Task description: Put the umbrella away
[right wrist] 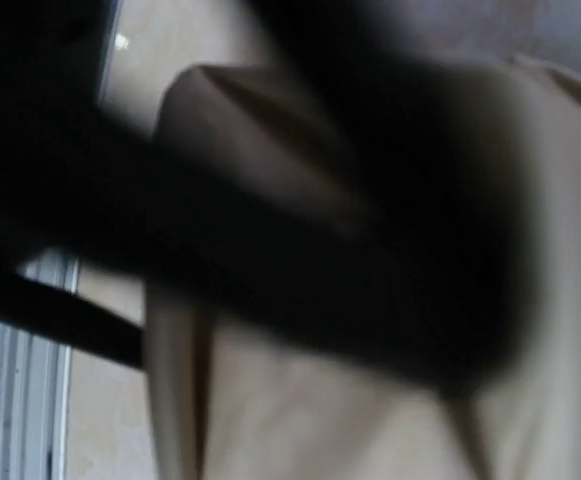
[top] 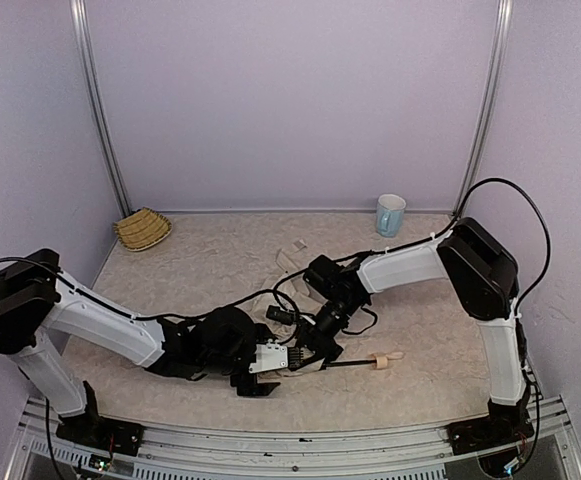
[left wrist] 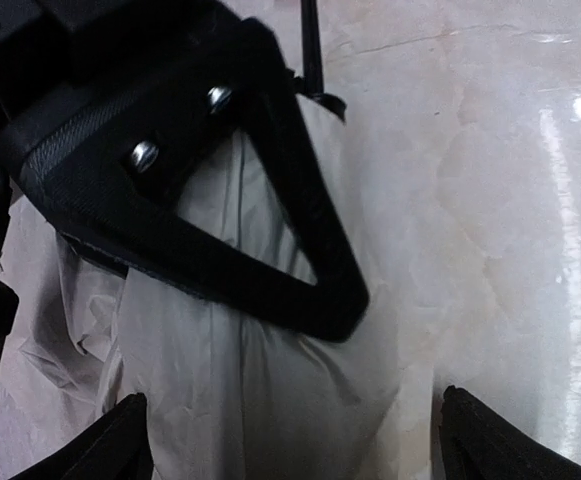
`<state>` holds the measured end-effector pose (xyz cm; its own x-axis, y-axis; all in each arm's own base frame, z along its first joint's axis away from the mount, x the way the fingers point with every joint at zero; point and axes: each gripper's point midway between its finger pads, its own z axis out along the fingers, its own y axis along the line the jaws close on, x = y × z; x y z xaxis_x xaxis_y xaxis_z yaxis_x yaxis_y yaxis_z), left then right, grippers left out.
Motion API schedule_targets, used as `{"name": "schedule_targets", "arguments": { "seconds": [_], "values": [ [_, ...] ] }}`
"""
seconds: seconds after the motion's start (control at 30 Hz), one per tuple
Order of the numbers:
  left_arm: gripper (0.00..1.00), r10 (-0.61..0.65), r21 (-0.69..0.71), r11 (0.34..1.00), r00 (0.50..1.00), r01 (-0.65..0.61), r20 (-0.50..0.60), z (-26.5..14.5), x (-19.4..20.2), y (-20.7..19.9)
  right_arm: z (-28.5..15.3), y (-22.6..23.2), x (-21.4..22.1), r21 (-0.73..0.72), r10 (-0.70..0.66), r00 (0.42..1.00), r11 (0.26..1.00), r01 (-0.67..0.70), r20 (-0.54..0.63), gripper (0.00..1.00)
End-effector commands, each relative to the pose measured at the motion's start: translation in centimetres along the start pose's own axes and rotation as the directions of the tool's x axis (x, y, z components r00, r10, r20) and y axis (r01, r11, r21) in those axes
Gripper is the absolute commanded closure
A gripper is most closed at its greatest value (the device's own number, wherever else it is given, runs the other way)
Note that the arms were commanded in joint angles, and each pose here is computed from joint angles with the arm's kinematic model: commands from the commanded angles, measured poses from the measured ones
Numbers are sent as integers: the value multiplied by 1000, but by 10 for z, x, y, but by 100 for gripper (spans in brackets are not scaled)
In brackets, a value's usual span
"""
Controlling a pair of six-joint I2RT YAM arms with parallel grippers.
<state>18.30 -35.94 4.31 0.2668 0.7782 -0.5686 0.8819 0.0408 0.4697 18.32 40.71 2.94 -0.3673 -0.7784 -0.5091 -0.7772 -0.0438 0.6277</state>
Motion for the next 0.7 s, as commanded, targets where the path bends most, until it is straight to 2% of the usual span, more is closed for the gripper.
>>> {"name": "schedule_targets", "arguments": {
  "seconds": [0.0,0.1,0.13,0.17,0.23,0.3,0.37,0.5,0.67],
  "values": [
    [7,-34,31,999,994,37,-101,17,22,-2,28,-7,82,1,263,941,963,-269,-211,71],
    [19,-67,131,987,973,98,-221,29,40,-15,19,-9,68,11,245,956,969,-247,-162,66],
    [26,-86,184,973,963,137,-257,33,42,-19,14,-10,63,21,241,960,970,-241,-143,64],
    [38,-114,232,954,947,189,-301,35,48,-23,8,-11,57,33,235,965,972,-233,-120,62],
    [56,-166,278,920,919,275,-358,41,53,-26,-5,-11,43,53,207,976,978,-203,-75,55],
    [66,-176,308,902,907,304,-382,42,57,-33,-19,-7,32,83,173,984,982,-170,-31,49],
    [72,-184,335,886,906,321,-382,41,58,-40,-36,-5,21,126,140,990,982,-141,19,47],
    [76,-218,395,843,903,365,-371,35,52,-49,-74,1,15,247,92,991,962,-113,94,44],
    [77,-292,495,738,879,458,-377,29,45,-55,-127,-2,13,503,7,989,860,-79,145,40]
  ]
}}
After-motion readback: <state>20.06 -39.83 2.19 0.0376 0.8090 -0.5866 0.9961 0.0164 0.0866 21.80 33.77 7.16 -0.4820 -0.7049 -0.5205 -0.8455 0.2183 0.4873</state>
